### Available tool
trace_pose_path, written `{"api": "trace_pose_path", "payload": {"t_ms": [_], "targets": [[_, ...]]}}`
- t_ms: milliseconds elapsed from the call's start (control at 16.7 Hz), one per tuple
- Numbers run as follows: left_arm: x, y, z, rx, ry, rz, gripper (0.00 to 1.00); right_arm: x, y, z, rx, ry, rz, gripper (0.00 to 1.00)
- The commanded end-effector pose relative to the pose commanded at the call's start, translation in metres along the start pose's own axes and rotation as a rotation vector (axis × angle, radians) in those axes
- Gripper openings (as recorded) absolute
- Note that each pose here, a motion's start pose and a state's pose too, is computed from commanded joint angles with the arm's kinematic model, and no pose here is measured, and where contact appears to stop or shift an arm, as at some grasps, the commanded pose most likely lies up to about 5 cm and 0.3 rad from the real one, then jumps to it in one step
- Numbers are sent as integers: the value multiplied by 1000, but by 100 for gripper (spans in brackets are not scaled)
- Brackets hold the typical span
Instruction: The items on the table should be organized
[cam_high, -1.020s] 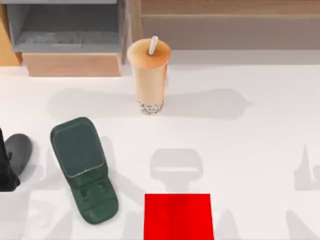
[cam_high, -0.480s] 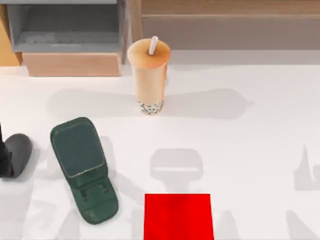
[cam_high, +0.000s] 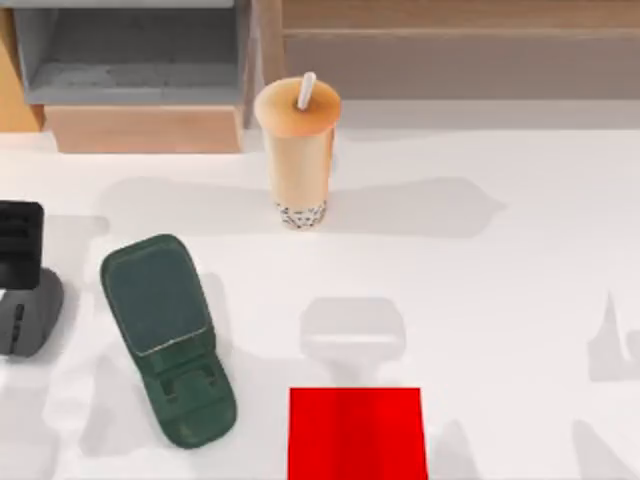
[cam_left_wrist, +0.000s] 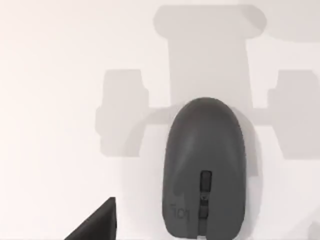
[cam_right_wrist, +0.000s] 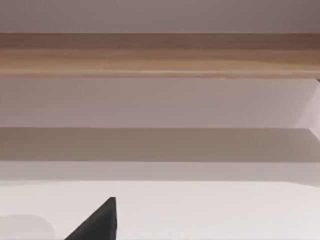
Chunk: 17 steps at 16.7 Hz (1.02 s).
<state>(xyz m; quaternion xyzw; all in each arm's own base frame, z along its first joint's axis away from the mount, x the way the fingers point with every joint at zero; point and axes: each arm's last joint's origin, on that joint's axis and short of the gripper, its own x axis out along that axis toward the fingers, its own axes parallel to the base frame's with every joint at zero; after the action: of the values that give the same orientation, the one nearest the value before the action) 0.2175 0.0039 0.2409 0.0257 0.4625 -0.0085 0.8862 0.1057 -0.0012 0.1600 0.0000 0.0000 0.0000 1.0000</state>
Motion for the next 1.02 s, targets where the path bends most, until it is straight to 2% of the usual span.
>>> {"api": "trace_pose_path", "payload": {"t_ms": [240, 480, 660, 1020], "targets": [[50, 5, 40, 14, 329, -24, 100, 0, 0, 0, 0, 0, 0, 100], [92, 8, 60, 23, 542, -44, 100, 0, 0, 0, 0, 0, 0, 100], [105, 9, 66, 26, 607, -52, 100, 0, 0, 0, 0, 0, 0, 100], [106, 8, 66, 30, 611, -53, 100, 0, 0, 0, 0, 0, 0, 100]]}}
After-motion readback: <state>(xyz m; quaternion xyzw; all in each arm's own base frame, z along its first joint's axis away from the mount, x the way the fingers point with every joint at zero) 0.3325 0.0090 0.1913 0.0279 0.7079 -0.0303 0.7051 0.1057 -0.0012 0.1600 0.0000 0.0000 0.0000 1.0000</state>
